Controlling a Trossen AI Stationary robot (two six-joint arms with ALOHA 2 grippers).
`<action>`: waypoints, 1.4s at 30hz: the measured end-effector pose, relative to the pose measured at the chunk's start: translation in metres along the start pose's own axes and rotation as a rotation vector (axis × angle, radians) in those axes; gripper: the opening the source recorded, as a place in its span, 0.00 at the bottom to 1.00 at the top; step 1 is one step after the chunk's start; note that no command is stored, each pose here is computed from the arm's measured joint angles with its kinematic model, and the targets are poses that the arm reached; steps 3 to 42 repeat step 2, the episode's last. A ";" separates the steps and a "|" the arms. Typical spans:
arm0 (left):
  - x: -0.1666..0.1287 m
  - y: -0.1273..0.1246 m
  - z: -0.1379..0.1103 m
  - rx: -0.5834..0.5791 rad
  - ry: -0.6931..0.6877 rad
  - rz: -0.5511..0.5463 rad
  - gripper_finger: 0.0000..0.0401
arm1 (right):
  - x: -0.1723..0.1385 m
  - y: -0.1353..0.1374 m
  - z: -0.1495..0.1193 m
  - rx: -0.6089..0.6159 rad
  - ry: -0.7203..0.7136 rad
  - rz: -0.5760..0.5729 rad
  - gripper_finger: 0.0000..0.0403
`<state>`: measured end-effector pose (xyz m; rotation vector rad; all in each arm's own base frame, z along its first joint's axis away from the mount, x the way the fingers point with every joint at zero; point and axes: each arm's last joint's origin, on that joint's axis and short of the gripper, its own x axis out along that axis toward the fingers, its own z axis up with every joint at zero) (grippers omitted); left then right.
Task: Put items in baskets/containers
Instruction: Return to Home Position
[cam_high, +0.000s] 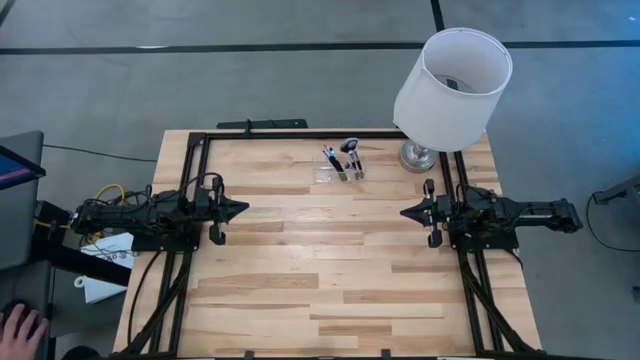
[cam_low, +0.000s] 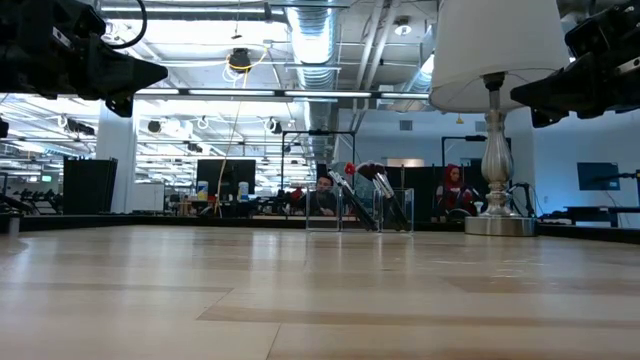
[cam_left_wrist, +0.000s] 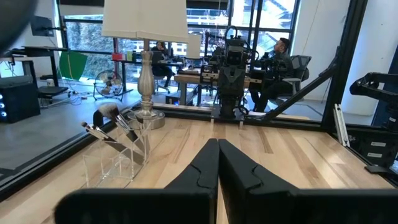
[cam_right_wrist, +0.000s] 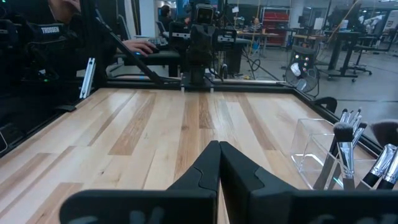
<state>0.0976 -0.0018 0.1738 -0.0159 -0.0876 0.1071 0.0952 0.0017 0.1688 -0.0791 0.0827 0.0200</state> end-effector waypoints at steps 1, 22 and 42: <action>0.000 0.000 0.000 0.000 0.000 0.000 0.01 | 0.000 0.000 0.000 0.000 0.000 0.000 0.00; 0.000 0.000 0.000 0.000 0.000 0.000 0.01 | 0.000 0.000 0.000 0.000 0.001 0.000 0.00; 0.000 0.000 0.000 0.000 0.000 0.000 0.01 | 0.000 0.000 0.000 0.000 0.001 0.000 0.00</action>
